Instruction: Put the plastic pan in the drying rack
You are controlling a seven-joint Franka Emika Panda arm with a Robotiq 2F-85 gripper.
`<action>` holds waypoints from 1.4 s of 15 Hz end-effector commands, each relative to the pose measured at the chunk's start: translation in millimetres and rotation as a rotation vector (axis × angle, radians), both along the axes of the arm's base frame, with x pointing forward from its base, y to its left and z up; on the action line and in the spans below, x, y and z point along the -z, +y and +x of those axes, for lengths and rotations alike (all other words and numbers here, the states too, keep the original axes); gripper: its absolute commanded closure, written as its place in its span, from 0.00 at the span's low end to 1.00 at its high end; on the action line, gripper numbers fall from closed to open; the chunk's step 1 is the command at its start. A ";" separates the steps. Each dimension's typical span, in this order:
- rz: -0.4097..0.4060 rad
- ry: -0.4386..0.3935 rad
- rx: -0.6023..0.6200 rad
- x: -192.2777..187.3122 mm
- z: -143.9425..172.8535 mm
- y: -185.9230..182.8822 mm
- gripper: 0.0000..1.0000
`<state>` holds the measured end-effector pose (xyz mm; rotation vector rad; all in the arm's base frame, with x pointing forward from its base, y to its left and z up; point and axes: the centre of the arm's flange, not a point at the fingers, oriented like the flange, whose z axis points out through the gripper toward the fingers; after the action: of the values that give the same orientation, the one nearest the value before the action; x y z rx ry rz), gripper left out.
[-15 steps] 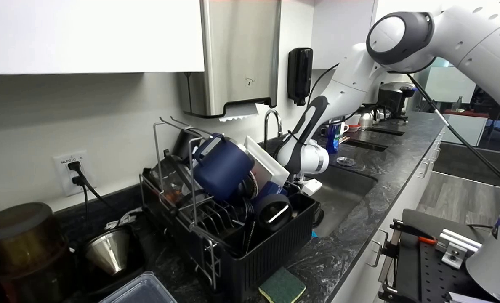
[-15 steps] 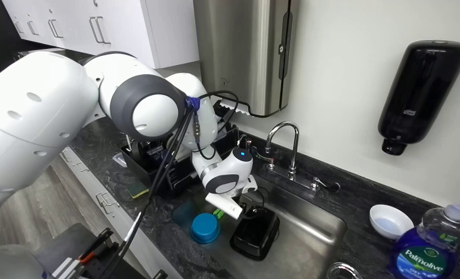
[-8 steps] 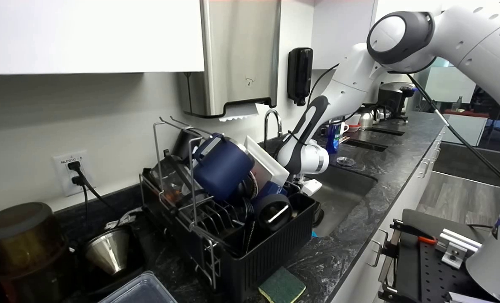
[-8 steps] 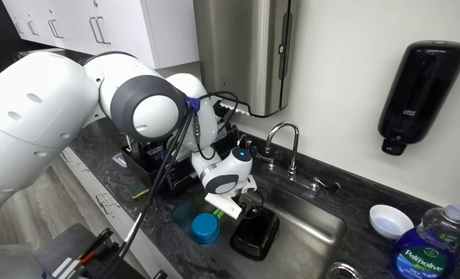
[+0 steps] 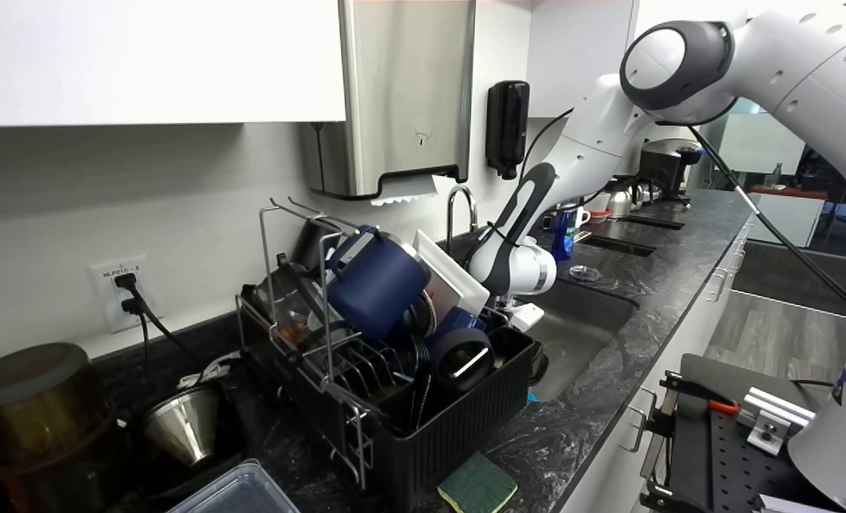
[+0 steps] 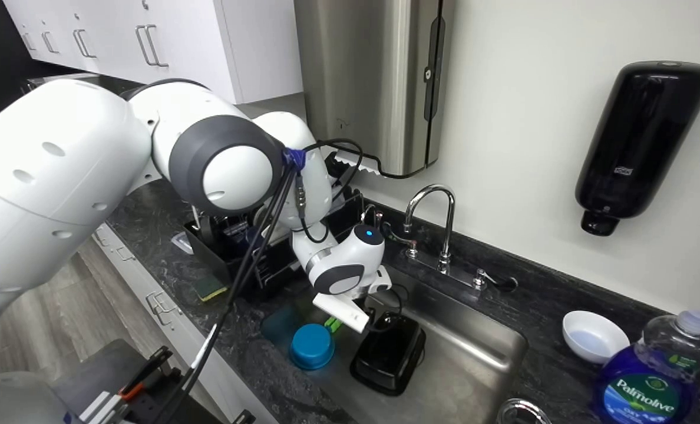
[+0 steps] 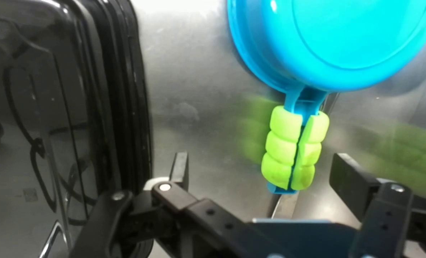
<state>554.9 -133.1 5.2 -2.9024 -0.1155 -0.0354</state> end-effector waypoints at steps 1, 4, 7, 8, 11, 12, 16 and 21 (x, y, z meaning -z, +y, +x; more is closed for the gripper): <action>0.009 0.009 0.000 7.1 3.7 1.3 0.00; 0.019 0.010 0.000 9.7 3.7 5.4 0.00; 0.027 0.006 0.001 9.6 3.9 10.7 0.00; 0.030 0.006 0.000 9.2 4.4 12.4 0.00; 0.035 0.009 -0.002 9.4 5.9 19.7 0.00; 0.036 0.008 -0.004 9.9 6.1 22.1 0.00; 0.030 0.011 -0.005 13.8 6.3 31.9 0.00; 0.025 0.020 -0.008 22.9 2.6 39.2 0.09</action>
<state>556.3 -95.5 -13.4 -2.8622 -0.1304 -0.0016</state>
